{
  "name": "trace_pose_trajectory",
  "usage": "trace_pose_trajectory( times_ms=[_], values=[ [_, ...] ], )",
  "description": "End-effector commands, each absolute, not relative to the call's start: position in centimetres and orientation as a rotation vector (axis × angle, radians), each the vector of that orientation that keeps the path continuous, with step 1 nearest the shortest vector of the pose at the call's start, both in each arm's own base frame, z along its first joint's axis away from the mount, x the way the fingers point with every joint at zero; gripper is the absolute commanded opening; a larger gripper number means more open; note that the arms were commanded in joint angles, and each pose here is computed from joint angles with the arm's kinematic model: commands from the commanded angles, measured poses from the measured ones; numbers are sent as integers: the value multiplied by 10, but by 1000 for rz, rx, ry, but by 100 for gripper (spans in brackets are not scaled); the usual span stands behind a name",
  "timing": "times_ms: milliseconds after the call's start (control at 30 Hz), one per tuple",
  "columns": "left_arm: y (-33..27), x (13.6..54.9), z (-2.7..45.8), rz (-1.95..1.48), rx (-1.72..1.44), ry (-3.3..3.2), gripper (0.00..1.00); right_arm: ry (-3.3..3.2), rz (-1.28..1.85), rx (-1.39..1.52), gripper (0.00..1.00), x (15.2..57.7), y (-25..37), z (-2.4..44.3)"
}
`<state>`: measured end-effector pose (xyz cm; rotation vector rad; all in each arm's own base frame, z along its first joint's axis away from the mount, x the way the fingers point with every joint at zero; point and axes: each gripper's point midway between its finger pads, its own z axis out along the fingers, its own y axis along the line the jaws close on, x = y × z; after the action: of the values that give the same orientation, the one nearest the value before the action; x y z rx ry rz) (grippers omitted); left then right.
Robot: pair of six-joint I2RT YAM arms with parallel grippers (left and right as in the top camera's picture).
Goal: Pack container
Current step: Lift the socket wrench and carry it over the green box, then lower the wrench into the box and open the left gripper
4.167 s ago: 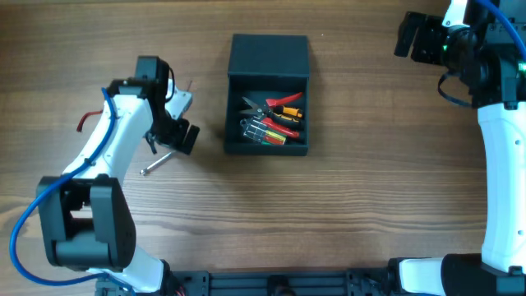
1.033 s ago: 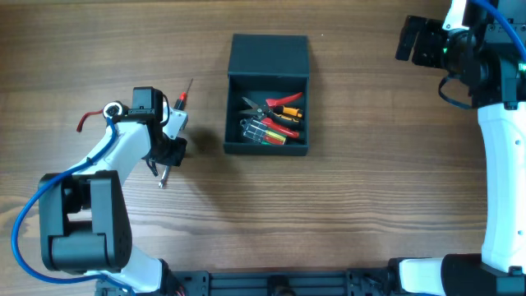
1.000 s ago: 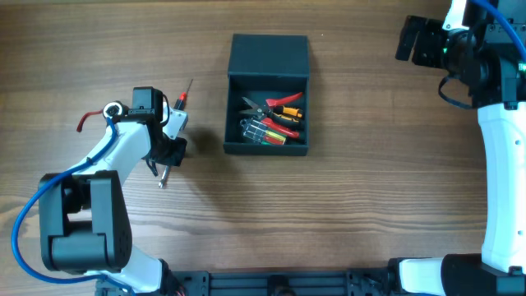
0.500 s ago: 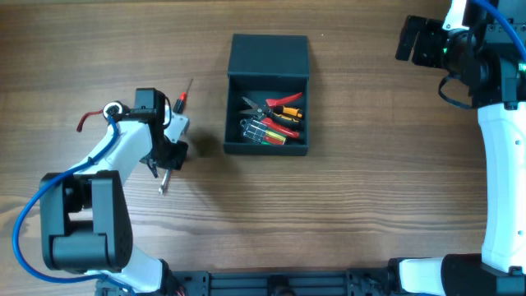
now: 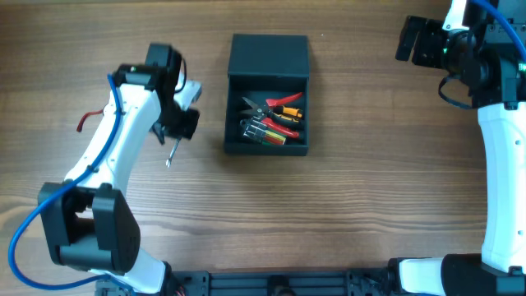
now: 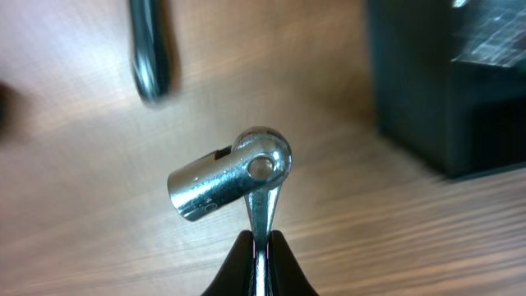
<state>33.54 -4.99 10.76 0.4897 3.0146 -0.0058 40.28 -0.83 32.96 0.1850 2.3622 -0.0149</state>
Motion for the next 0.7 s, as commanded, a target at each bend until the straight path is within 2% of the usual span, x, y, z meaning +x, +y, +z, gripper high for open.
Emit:
trace_pose_trajectory(
  times_ms=[0,100,300,467,667],
  values=[
    [-82,366,156,-22,554,2843,4,2369,-39,193,100,403,-13,327],
    [-118,379,180,-17,800,2677,4,2374,-40,193,100,402,-13,326],
    [-214,383,203,73,1516,2121,4,2379,-41,193,100,401,-13,325],
    [-255,394,218,85,1562,1918,4,2384,-42,193,100,400,-13,324],
    [-257,400,188,69,1596,1975,4,2392,-42,193,100,399,-13,323]
  ],
)
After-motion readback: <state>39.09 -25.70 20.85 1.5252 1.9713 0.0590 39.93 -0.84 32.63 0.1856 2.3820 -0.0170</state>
